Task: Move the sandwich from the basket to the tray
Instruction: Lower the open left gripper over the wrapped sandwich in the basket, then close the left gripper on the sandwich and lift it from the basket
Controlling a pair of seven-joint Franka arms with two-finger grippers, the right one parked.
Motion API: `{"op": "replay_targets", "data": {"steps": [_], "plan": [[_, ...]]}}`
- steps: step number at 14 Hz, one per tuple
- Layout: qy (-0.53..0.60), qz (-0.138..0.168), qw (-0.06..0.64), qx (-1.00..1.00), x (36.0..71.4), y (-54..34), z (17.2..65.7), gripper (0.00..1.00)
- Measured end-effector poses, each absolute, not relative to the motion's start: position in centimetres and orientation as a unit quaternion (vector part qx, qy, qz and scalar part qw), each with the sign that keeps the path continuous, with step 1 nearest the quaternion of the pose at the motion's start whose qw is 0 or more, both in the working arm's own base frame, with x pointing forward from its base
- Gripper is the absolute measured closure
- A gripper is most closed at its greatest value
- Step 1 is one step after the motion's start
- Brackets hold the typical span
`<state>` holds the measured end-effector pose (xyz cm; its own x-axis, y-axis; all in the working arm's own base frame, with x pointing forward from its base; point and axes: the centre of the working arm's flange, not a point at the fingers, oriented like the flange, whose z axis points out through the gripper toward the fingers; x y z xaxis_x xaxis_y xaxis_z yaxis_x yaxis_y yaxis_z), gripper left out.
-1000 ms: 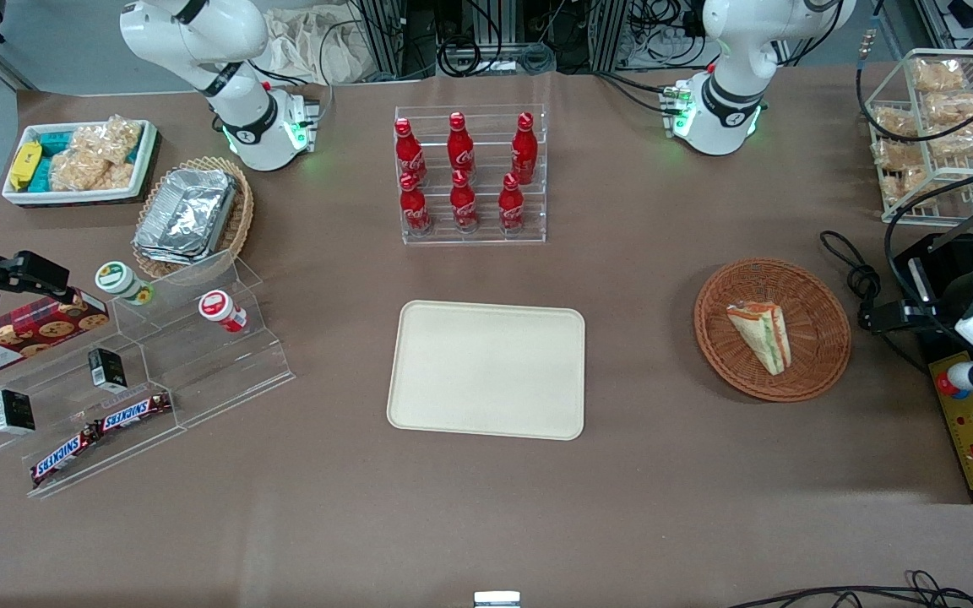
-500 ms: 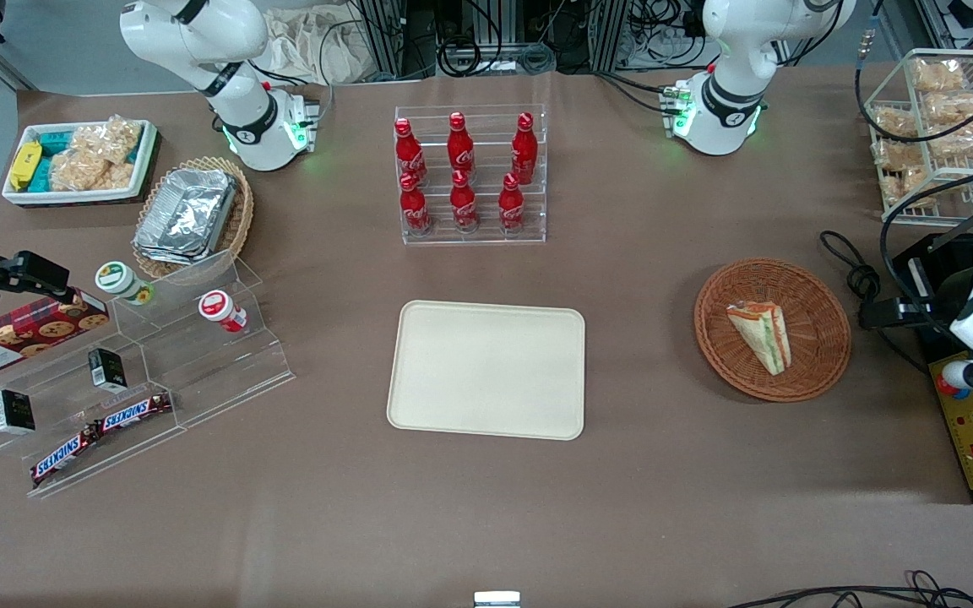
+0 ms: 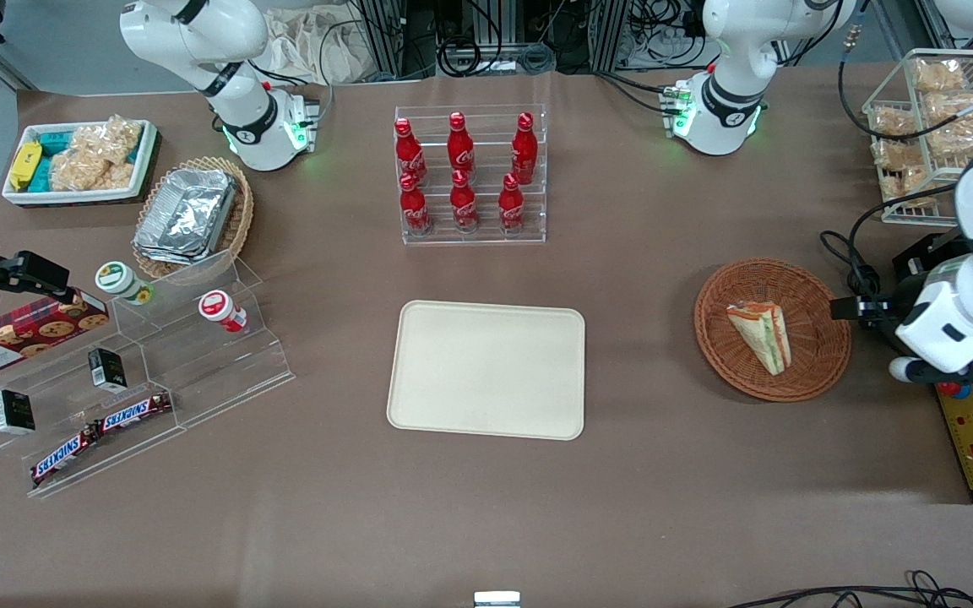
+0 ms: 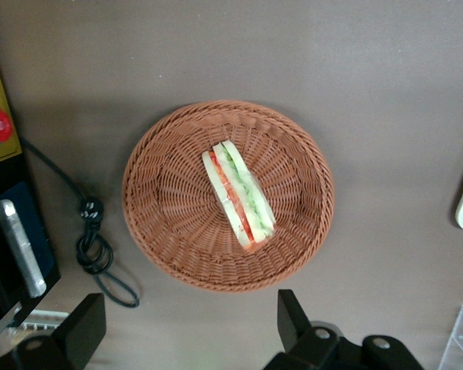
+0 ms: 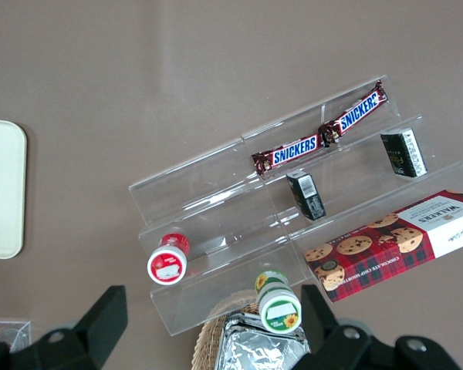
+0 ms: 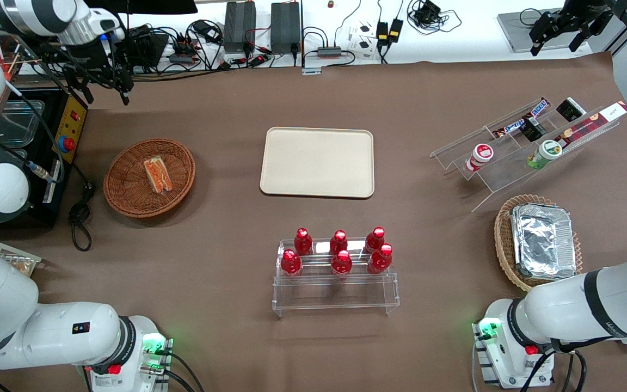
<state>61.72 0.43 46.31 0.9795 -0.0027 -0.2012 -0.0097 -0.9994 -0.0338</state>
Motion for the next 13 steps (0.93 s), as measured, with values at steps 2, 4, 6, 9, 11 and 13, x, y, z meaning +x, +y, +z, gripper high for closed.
{"op": "replay_targets", "data": {"steps": [2,4,6,9,11,13], "plan": [[-0.001,0.104,0.017,-0.994,60.6,0.3,43.2,0.00],[-0.027,0.102,0.019,-0.994,59.8,0.1,40.1,0.00],[-0.057,0.097,0.022,-0.993,59.2,-0.4,37.4,0.01],[-0.115,0.109,0.028,-0.987,58.7,-0.8,34.5,0.01],[-0.165,0.100,0.031,-0.981,59.0,-0.8,32.5,0.01],[-0.199,0.090,0.030,-0.975,58.8,-0.9,29.8,0.01]]}}
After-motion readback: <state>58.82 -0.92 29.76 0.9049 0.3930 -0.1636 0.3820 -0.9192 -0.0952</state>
